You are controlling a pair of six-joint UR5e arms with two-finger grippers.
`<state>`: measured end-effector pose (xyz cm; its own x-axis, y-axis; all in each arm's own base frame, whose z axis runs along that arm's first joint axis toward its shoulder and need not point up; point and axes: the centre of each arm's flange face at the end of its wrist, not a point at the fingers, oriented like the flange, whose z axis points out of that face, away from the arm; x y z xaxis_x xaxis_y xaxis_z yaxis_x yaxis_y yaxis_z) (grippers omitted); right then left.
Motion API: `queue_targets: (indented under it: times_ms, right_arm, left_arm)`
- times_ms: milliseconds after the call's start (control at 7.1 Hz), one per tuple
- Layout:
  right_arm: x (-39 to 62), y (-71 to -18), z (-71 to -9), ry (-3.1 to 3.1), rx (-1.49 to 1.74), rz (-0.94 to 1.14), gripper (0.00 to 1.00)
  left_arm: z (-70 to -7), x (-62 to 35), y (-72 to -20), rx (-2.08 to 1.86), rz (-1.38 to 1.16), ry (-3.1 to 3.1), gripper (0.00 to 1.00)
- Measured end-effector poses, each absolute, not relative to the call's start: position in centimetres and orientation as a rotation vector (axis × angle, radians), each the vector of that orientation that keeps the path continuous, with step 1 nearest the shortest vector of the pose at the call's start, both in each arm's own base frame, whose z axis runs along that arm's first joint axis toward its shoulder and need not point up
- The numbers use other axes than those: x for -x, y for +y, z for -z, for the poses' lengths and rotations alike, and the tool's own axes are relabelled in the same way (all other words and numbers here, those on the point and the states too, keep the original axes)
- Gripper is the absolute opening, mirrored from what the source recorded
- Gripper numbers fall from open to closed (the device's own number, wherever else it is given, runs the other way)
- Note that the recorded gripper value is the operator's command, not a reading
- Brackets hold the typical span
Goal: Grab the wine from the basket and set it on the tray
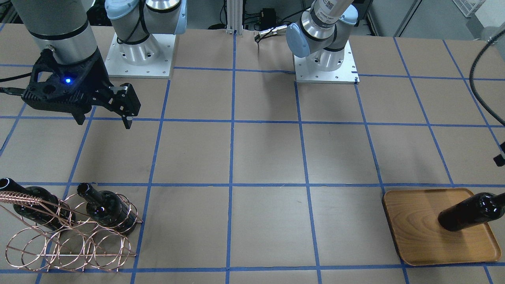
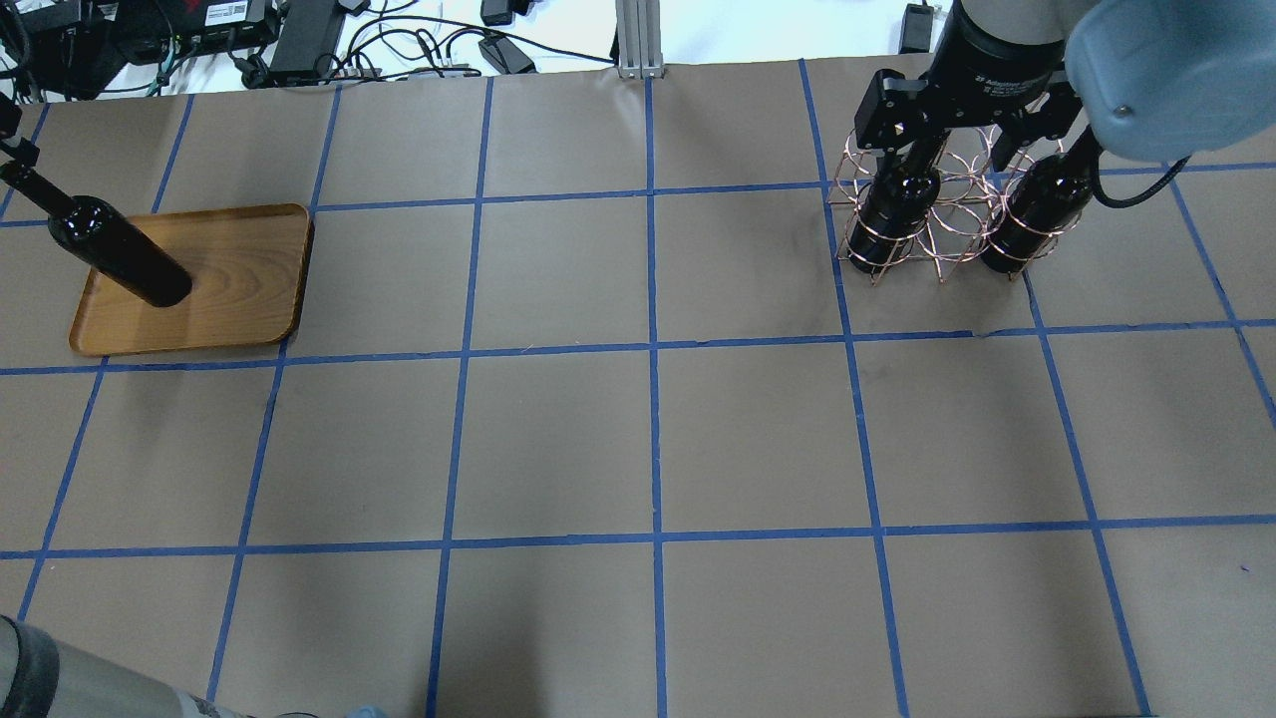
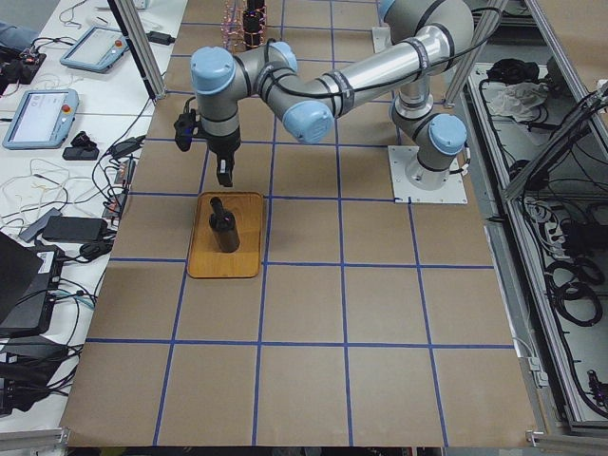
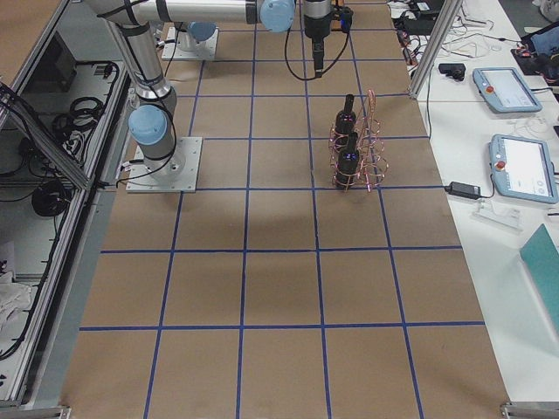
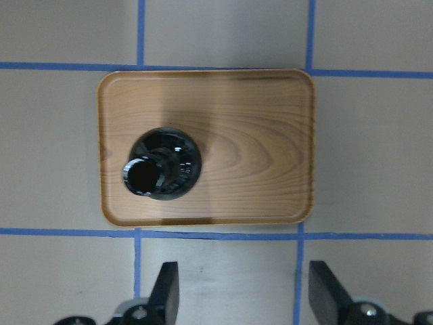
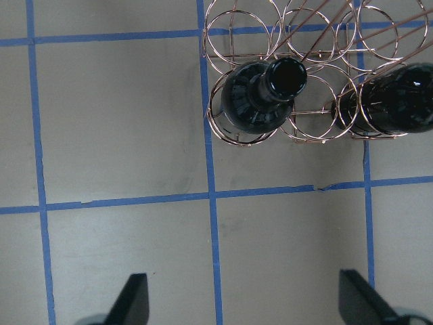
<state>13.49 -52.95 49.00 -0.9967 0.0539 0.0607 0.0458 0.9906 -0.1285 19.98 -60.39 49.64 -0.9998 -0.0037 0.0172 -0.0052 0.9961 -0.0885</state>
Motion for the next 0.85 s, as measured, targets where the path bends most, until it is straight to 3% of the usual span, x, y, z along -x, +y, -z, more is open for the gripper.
queue_targets:
  times_ms: [423, 846]
  right_arm:
    - [-13.5, -53.0, -49.0, -3.071, 0.077, -0.198, 1.0]
    - [-13.5, -53.0, -49.0, -3.071, 0.076, -0.2, 1.0]
  left_arm:
    - [-52.2, -3.7, -55.6, 0.179, -0.116, -3.119, 0.92]
    - [-53.7, 9.7, -50.6, 0.27, -0.136, -3.103, 0.96]
